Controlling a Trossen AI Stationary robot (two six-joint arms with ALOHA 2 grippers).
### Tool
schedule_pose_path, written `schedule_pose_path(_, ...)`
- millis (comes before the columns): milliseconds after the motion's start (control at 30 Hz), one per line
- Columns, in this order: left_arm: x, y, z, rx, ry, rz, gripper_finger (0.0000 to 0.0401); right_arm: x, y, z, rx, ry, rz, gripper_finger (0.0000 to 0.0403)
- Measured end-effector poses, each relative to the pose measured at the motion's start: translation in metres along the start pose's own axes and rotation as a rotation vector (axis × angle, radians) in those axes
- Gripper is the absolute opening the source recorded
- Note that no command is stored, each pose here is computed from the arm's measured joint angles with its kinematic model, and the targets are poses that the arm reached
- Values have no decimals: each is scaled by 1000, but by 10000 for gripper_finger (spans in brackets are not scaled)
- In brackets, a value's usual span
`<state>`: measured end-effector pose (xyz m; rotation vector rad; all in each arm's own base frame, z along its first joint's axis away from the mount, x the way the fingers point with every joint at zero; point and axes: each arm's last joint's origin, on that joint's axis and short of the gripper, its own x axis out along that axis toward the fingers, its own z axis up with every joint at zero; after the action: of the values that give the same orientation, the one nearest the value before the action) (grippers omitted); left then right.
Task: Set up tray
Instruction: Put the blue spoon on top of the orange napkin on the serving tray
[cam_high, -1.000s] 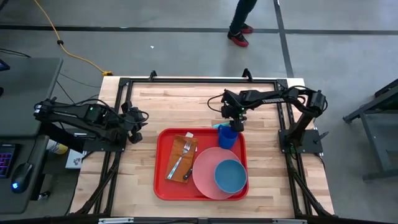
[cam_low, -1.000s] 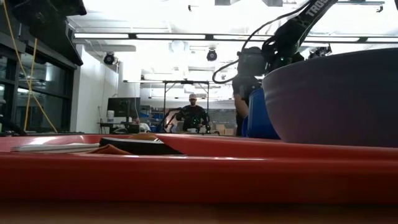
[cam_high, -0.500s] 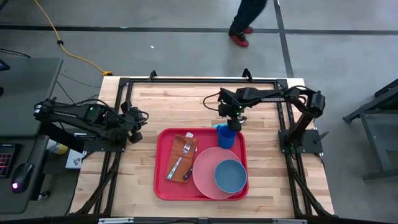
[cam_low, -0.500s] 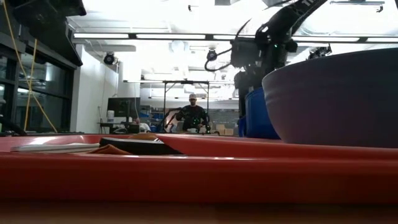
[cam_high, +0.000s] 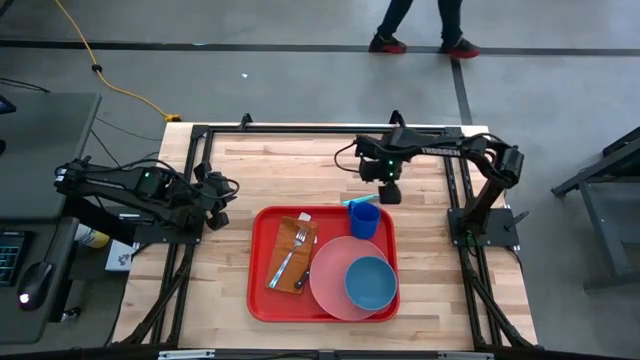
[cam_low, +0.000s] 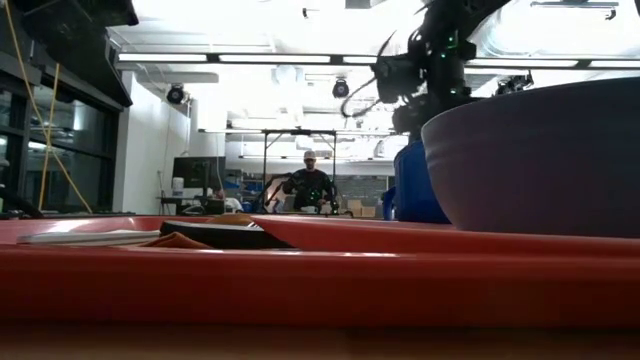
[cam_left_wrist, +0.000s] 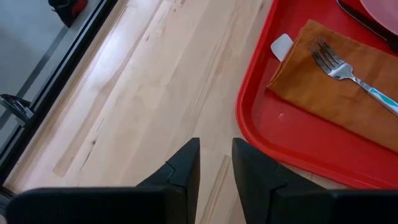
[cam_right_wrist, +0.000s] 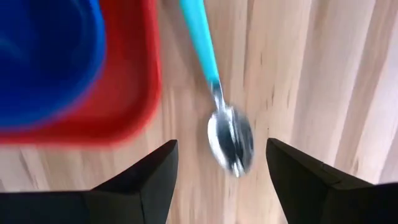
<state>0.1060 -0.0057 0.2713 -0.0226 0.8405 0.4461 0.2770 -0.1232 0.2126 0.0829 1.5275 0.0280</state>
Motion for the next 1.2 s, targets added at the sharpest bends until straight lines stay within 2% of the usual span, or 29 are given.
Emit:
schedule_pose_path(367, 0, 0, 0, 1, 2, 0, 124, -1, -28, -14, 0, -19, 38, 223)
schedule_pose_path(533, 0, 0, 0, 1, 2, 0, 124, 15, -32, -27, 38, -4, 102, 223)
schedule_pose_path(667, 0, 0, 0, 1, 2, 0, 124, 29, -35, -39, 71, 21, 107, 223)
schedule_pose_path(833, 0, 0, 0, 0, 2, 0, 124, 42, -41, -47, 149, -20, 139, 223)
schedule_pose_path(1200, 0, 0, 0, -5, 2, 0, 124, 55, -47, -53, 231, -72, 143, 223)
